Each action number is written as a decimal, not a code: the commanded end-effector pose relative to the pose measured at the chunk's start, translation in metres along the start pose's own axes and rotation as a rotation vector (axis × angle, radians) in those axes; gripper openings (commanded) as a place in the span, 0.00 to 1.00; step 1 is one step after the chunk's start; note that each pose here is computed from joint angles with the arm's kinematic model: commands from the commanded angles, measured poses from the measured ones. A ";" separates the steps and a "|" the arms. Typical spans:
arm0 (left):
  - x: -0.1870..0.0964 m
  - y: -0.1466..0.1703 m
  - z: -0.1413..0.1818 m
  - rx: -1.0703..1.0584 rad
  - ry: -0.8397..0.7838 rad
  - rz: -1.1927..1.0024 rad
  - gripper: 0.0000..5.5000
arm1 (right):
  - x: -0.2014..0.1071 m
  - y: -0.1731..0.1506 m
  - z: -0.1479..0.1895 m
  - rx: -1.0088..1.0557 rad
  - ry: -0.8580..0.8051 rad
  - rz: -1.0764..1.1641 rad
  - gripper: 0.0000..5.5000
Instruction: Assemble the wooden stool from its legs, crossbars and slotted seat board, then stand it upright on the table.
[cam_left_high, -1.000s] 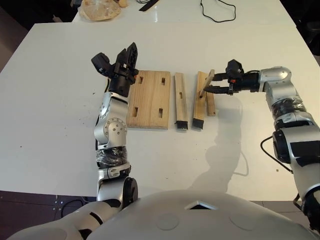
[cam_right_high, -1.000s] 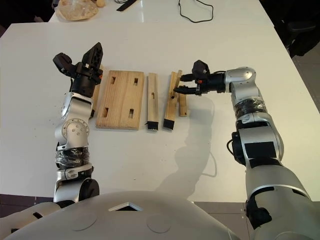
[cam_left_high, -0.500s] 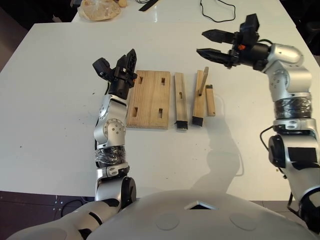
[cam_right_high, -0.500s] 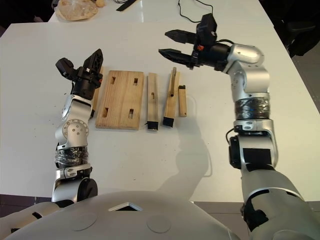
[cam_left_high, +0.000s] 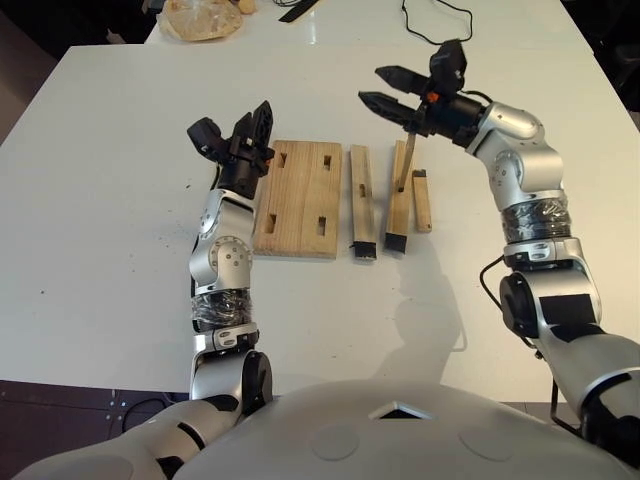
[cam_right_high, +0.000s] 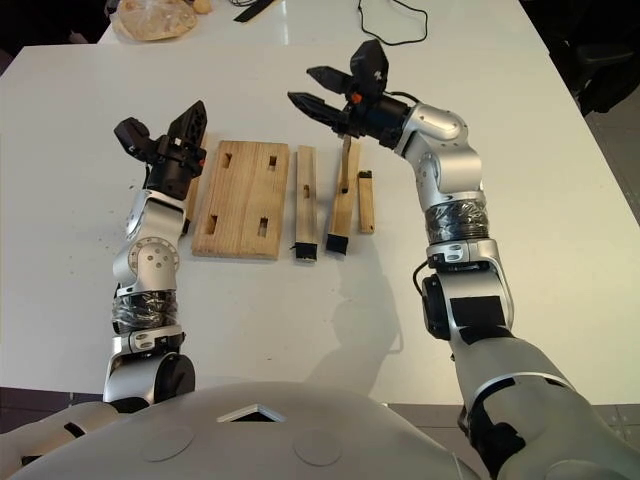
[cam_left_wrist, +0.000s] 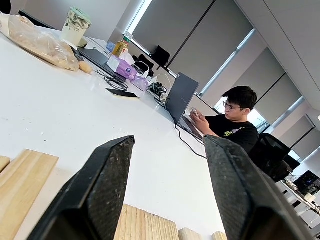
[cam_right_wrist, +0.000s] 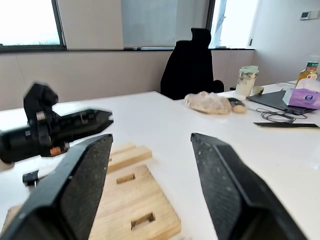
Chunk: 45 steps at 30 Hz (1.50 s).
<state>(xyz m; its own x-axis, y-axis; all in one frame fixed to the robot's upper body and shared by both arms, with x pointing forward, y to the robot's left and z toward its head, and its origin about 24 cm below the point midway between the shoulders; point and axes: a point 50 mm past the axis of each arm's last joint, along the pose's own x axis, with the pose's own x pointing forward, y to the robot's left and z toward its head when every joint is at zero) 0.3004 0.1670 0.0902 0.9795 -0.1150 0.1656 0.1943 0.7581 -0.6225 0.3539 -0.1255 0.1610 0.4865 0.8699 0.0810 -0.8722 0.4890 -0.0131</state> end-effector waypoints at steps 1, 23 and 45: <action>0.002 0.000 -0.003 -0.002 -0.002 0.002 0.47 | 0.005 0.005 -0.022 -0.032 0.139 0.013 0.53; -0.015 0.012 0.005 -0.088 -0.103 0.096 0.47 | -0.041 0.073 -0.052 -0.068 0.277 0.031 0.53; -0.035 0.018 0.010 -0.092 -0.114 0.371 0.47 | -0.079 0.115 -0.098 0.113 0.548 -0.481 0.53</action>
<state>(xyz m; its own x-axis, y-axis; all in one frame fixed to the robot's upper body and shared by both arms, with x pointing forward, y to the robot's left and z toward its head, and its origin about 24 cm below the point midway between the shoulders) 0.2743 0.1982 0.0836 0.9724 0.2318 0.0246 -0.1482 0.6962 -0.7024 0.2229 -0.1341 0.0587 0.7515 0.4982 -0.4325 -0.5496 0.8354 0.0072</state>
